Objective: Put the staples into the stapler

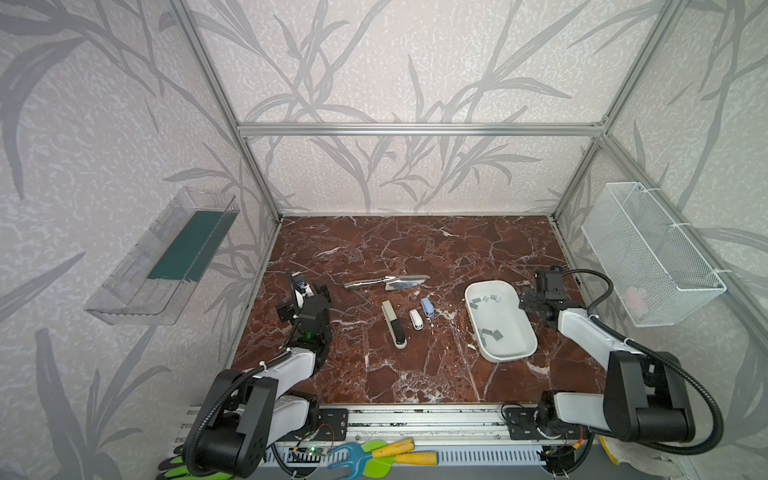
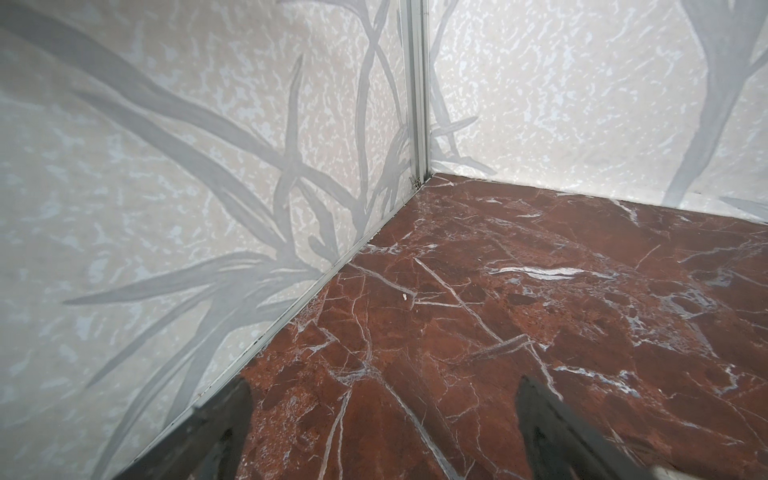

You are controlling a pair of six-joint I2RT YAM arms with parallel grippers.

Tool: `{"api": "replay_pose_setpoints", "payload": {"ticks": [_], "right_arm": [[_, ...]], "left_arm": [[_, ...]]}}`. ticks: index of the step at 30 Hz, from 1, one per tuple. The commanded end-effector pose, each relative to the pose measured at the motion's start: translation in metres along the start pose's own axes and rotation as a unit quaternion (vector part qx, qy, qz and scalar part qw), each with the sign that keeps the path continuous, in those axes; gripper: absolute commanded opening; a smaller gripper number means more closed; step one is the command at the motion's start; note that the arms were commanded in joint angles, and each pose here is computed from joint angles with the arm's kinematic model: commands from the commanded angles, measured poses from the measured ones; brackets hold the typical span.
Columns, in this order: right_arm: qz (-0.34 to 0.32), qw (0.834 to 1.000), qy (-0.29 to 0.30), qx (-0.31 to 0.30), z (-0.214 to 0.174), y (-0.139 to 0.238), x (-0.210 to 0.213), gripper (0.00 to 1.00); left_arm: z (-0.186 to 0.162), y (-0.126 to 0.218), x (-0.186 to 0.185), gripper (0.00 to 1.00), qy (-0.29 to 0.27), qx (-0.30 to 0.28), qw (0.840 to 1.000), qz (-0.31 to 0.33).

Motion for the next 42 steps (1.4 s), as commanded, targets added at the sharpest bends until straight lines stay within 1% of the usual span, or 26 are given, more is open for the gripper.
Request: {"api": "replay_pose_setpoints", "payload": {"ticks": [1, 6, 10, 13, 16, 18, 20, 22, 24, 25, 26, 27, 28, 30, 32, 34, 36, 37, 38, 41, 42], "right_arm": [[0.05, 0.997, 0.028, 0.044, -0.007, -0.001, 0.009, 1.0], [0.108, 0.993, 0.027, 0.035, -0.011, 0.007, 0.013, 1.0], [0.177, 0.983, 0.036, 0.028, -0.015, 0.016, 0.019, 1.0], [0.184, 0.982, 0.038, 0.024, -0.016, 0.017, 0.019, 1.0], [0.186, 0.982, 0.032, 0.014, -0.015, 0.019, 0.019, 1.0], [0.19, 0.981, 0.02, -0.018, -0.012, 0.019, 0.019, 1.0], [0.194, 0.978, 0.007, -0.078, -0.006, 0.02, 0.017, 1.0], [0.181, 0.975, -0.003, -0.131, -0.002, 0.019, 0.014, 0.99], [0.158, 0.974, -0.017, -0.161, -0.001, 0.014, 0.01, 0.99], [0.144, 0.974, -0.033, -0.17, 0.001, 0.011, 0.009, 0.99], [0.144, 0.974, -0.035, -0.173, 0.003, 0.011, 0.009, 0.99], [0.152, 0.972, -0.032, -0.176, 0.005, 0.011, 0.012, 0.99], [0.165, 0.968, -0.026, -0.186, 0.006, 0.01, 0.015, 0.99], [0.193, 0.96, -0.015, -0.203, 0.008, 0.009, 0.021, 0.99], [0.216, 0.953, -0.001, -0.214, 0.01, 0.009, 0.026, 0.99], [0.24, 0.942, 0.017, -0.235, 0.008, 0.009, 0.03, 0.99], [0.256, 0.926, 0.006, -0.278, 0.001, 0.002, 0.029, 0.99], [0.274, 0.916, 0.017, -0.291, 0.0, 0.001, 0.032, 0.99], [0.285, 0.915, 0.035, -0.283, -0.003, 0.001, 0.036, 0.99], [0.28, 0.926, 0.051, -0.246, 0.002, 0.003, 0.039, 0.99], [0.282, 0.924, 0.05, -0.253, 0.001, 0.003, 0.04, 0.99]], "left_arm": [[0.002, 0.001, 0.006, 1.0, 0.018, -0.009, 1.0, 0.017], [0.003, 0.004, 0.009, 1.0, 0.025, -0.012, 0.999, 0.017], [0.002, 0.004, 0.008, 1.0, 0.027, -0.013, 0.999, 0.009], [0.002, 0.003, 0.005, 1.0, 0.02, -0.012, 1.0, -0.001], [0.001, 0.001, 0.003, 1.0, 0.023, -0.012, 1.0, 0.002], [0.001, -0.003, 0.002, 0.99, 0.022, -0.01, 1.0, 0.015], [-0.001, -0.008, -0.002, 0.96, 0.014, -0.013, 1.0, 0.012], [-0.002, -0.012, -0.008, 0.95, 0.008, -0.032, 0.999, 0.003], [-0.007, -0.014, -0.012, 0.95, 0.016, -0.049, 0.999, -0.006], [-0.012, -0.016, -0.014, 0.96, 0.023, -0.053, 0.998, -0.014], [-0.013, -0.019, -0.016, 0.97, 0.026, -0.06, 0.998, -0.022], [-0.013, -0.02, -0.02, 0.98, 0.014, -0.069, 0.997, -0.03], [-0.014, -0.019, -0.023, 0.98, 0.005, -0.064, 0.997, -0.048], [-0.012, -0.022, -0.025, 0.98, 0.001, -0.045, 0.997, -0.058], [-0.013, -0.022, -0.03, 0.98, -0.011, -0.045, 0.995, -0.085], [-0.019, -0.022, -0.039, 0.97, -0.029, -0.053, 0.99, -0.128], [-0.024, -0.026, -0.039, 0.97, -0.021, -0.064, 0.99, -0.125], [-0.023, -0.028, -0.041, 0.97, -0.028, -0.055, 0.99, -0.125], [-0.023, -0.028, -0.042, 0.97, -0.03, -0.047, 0.99, -0.13], [-0.023, -0.029, -0.043, 0.97, -0.031, -0.053, 0.99, -0.129], [-0.023, -0.028, -0.043, 0.97, -0.03, -0.054, 0.99, -0.129]]}}
Point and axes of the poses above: each gripper's point midway between its finger pads, its own y axis back along the fingers, its own x axis along the line the jaws close on, z = x × y, the point moved 9 cm from there along y, back along the fingers, and after that the axes turned 8 degrees about -y, right-handed, at the moved point
